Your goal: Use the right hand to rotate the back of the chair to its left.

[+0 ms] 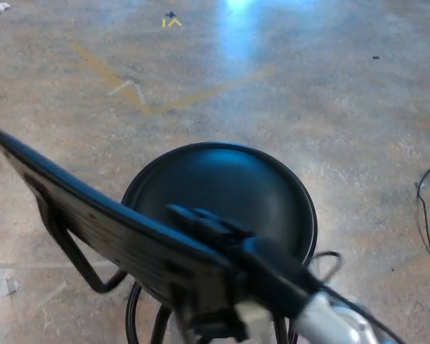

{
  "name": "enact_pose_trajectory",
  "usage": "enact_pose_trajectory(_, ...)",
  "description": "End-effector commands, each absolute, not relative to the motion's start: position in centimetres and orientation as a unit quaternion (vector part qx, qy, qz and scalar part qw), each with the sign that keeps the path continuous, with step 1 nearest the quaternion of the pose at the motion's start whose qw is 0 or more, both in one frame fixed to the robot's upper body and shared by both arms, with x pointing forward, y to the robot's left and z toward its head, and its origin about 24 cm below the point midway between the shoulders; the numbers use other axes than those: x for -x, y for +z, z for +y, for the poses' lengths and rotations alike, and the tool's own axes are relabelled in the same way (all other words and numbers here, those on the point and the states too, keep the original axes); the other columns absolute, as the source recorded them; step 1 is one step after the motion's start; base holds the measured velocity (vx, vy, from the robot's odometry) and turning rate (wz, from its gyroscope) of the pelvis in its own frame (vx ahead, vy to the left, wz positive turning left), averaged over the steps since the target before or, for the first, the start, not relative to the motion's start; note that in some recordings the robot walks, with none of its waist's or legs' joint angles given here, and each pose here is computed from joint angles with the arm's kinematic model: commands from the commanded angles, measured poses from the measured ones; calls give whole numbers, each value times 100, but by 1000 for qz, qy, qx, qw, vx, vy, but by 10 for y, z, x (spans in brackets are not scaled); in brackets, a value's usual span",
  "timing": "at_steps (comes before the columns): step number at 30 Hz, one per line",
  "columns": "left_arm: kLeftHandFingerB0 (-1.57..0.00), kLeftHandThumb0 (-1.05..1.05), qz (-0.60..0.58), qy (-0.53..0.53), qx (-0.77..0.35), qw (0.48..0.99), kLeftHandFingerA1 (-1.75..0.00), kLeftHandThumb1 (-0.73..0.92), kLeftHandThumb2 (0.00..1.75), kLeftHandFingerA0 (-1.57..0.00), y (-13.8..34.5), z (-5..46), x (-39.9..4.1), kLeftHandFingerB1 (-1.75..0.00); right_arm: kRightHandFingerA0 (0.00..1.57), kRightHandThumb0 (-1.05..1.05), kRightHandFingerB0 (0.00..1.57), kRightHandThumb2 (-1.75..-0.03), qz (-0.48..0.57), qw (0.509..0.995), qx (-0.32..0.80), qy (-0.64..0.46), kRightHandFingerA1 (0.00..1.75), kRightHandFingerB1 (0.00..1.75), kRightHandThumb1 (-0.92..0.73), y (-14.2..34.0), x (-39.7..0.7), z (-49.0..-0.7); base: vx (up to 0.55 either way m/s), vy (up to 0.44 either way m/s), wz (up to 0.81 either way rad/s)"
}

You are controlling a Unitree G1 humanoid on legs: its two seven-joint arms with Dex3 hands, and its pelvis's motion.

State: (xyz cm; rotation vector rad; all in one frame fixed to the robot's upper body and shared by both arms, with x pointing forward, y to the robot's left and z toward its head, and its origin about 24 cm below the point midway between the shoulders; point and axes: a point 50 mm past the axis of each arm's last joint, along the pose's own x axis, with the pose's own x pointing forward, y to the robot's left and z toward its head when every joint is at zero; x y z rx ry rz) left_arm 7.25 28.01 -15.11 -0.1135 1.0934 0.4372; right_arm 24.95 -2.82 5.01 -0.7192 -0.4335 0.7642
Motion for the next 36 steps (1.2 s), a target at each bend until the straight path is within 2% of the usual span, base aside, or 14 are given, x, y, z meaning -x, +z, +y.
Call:
enact_pose_trajectory(1, -41, -66, 513, 213, 49, 830, -47, 77, 63, -47, -149, 284, -74, -38, 0, -104, 0, -64, -207, 813, 359, 408, 0, 0, -84, 53, -250, 18, 0, 0, 0)
enact_pose_trajectory(14, -42, -66, 512, 211, 41, 832, -48, 78, 63, -49, -148, 287, -78, -39, 0, -104, 0, -64, -207, 793, 368, 439, 0, 0, -83, 51, -252, 55, 0, 0, 0)
enact_pose_trajectory(15, -39, -66, 510, 212, 46, 832, -48, 77, 63, -48, -148, 287, -77, -38, 0, -104, 0, -106, -205, 794, 368, 439, 6, 0, -69, 50, -252, 56, 0, 0, 0)
enact_pose_trajectory(19, -40, -66, 506, 211, 45, 835, -49, 76, 63, -47, -147, 287, -77, -38, 0, -104, 0, -107, -194, 796, 371, 438, 7, 0, -69, 45, -255, 54, 0, 0, 0)
enact_pose_trajectory(26, -39, -65, 509, 211, 48, 833, -48, 77, 63, -45, -148, 287, -75, -38, 0, -104, 0, -106, -183, 803, 364, 435, 8, 0, -68, 38, -256, 51, 0, 0, 0)
enact_pose_trajectory(27, -39, -66, 509, 210, 48, 833, -49, 77, 63, -45, -148, 287, -75, -39, 0, -103, 0, -65, -176, 809, 361, 429, 0, 0, -84, 36, -258, 44, 0, 0, 0)
enact_pose_trajectory(32, -39, -65, 508, 214, 54, 833, -48, 76, 63, -47, -149, 285, -77, -39, 0, -105, 0, -67, -174, 813, 366, 419, 0, 0, -86, 35, -261, 30, 0, 0, 0)
enact_pose_trajectory(34, -41, -64, 506, 216, 52, 833, -49, 76, 63, -49, -148, 286, -78, -39, 0, -101, 0, -65, -185, 822, 370, 390, 0, 0, -84, 40, -265, 5, 0, 0, 0)
enact_pose_trajectory(36, -41, -64, 504, 218, 51, 834, -49, 76, 63, -49, -148, 286, -79, -39, 0, -101, 0, -65, -190, 824, 371, 384, 0, 0, -84, 42, -265, 1, 0, 0, 0)
